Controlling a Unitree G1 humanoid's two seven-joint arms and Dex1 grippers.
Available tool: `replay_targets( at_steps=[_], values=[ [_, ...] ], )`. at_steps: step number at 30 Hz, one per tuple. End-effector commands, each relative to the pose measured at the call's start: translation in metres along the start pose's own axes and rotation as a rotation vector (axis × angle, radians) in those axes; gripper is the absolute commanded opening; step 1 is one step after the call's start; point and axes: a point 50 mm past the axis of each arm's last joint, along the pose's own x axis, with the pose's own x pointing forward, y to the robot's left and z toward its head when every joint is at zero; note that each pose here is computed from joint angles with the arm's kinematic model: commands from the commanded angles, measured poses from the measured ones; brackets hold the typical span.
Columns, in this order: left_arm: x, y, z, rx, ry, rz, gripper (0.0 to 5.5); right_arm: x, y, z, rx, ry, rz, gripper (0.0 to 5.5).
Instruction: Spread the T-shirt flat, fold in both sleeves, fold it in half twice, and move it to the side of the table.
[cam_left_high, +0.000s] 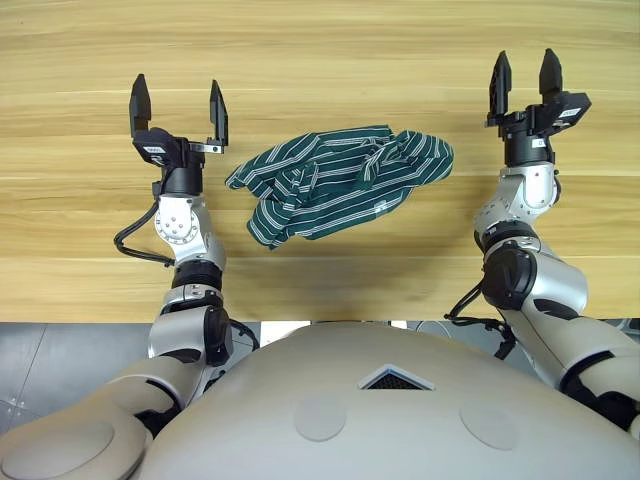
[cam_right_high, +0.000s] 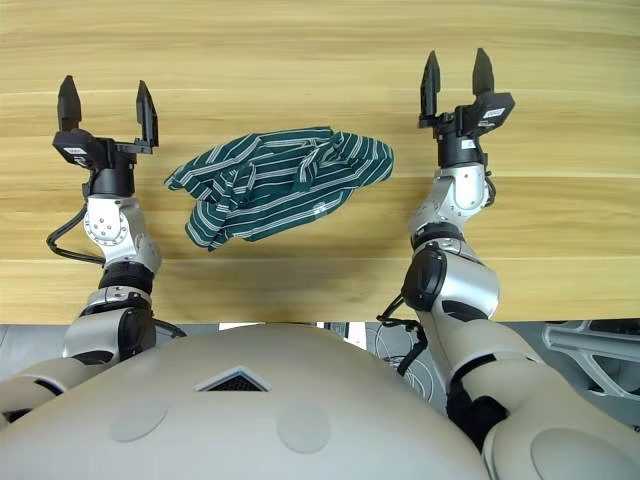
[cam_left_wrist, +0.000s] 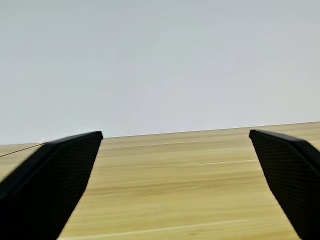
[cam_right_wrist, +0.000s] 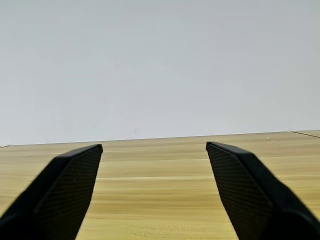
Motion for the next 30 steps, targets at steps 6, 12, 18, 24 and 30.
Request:
replay_targets(
  at_steps=[6,12,18,24,30],
  values=[
    [0.001,-0.005,-0.002,-0.005,0.009,-0.004,5.4,0.003,-0.007,0.006,-0.004,-0.02,0.007,3.88],
    [0.0,-0.003,-0.003,-0.008,0.017,0.002,5.4,0.004,-0.003,0.004,0.007,-0.015,0.028,3.88],
    [0.0,-0.001,-0.003,-0.004,0.019,0.008,5.4,0.006,0.002,0.003,0.012,-0.015,0.05,3.88],
    [0.001,-0.002,-0.003,-0.006,0.017,-0.001,5.4,0.005,0.001,0.003,0.012,-0.015,0.055,3.88],
    [0.002,-0.003,-0.003,-0.005,0.015,-0.007,5.4,0.004,0.001,0.003,0.013,-0.008,0.072,3.88]
  ],
)
